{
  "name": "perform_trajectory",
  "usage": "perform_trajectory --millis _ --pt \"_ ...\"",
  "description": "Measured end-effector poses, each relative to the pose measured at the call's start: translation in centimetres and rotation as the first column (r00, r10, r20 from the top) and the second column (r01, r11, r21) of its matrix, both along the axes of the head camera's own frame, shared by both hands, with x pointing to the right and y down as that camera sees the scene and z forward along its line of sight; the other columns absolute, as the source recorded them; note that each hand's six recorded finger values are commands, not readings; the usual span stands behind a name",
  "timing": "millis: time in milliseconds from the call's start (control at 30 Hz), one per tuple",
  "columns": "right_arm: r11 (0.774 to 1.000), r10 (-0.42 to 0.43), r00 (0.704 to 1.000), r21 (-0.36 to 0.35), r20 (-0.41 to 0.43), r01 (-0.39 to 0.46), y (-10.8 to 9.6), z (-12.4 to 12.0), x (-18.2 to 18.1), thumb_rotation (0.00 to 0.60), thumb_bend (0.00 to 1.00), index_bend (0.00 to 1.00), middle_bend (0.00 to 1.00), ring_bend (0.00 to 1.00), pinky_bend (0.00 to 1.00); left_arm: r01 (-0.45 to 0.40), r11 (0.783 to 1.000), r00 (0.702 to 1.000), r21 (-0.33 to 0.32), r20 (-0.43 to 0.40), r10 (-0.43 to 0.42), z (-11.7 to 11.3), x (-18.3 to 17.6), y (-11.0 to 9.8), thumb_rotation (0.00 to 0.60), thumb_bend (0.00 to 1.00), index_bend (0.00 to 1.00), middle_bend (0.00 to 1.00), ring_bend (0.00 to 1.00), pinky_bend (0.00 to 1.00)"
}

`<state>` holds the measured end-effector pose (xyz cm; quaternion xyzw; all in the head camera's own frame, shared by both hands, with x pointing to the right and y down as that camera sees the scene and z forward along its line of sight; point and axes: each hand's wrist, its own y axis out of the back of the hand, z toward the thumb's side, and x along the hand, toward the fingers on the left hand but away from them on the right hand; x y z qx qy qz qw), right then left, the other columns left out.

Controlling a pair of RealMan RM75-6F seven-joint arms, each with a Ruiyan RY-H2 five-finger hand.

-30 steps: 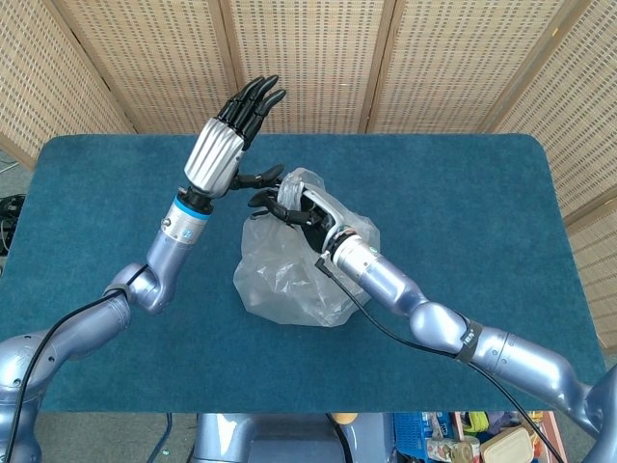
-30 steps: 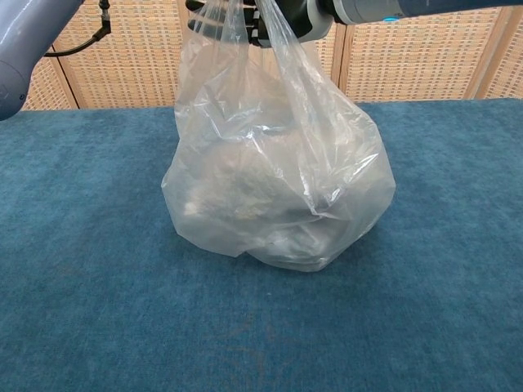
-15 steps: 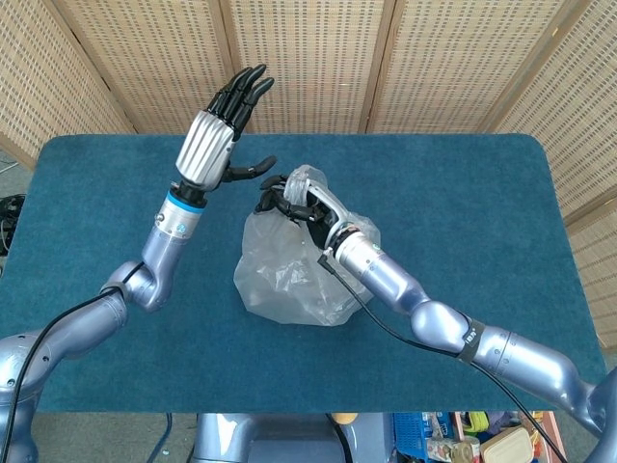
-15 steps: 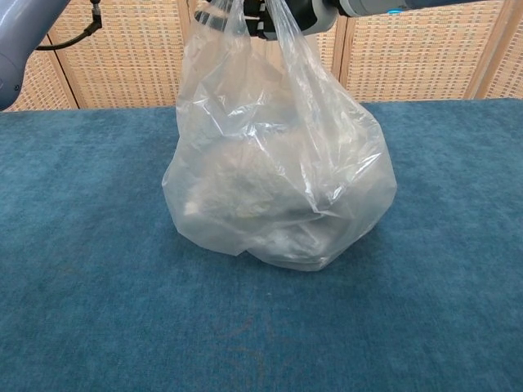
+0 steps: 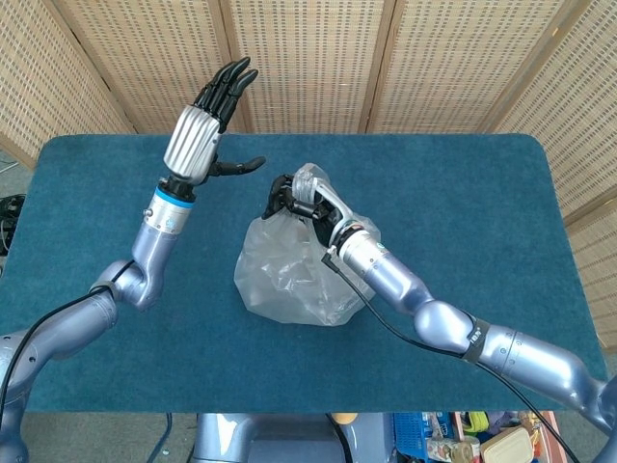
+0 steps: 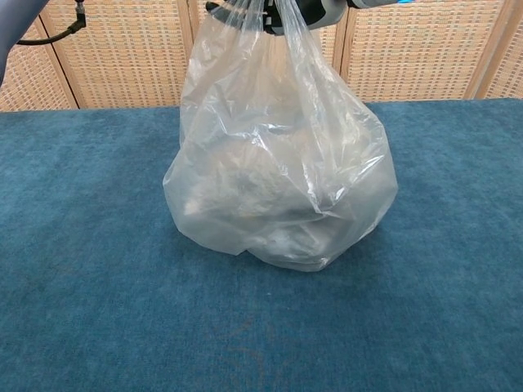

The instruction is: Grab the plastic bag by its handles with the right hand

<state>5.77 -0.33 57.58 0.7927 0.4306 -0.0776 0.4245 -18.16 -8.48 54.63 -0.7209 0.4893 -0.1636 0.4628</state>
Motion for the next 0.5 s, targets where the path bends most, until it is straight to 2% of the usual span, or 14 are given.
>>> perform_trajectory --millis 500 --pt "1.0 -0.011 1.0 0.01 -0.028 0.011 -0.1 -0.3 0.5 0.6 1.0 0.72 0.8 0.74 0.54 0.018 1.0 1.0 -0.012 0.016 -0.018 -0.6 -2.0 -0.9 0.6 0.02 0.0 0.0 0.0 0.13"
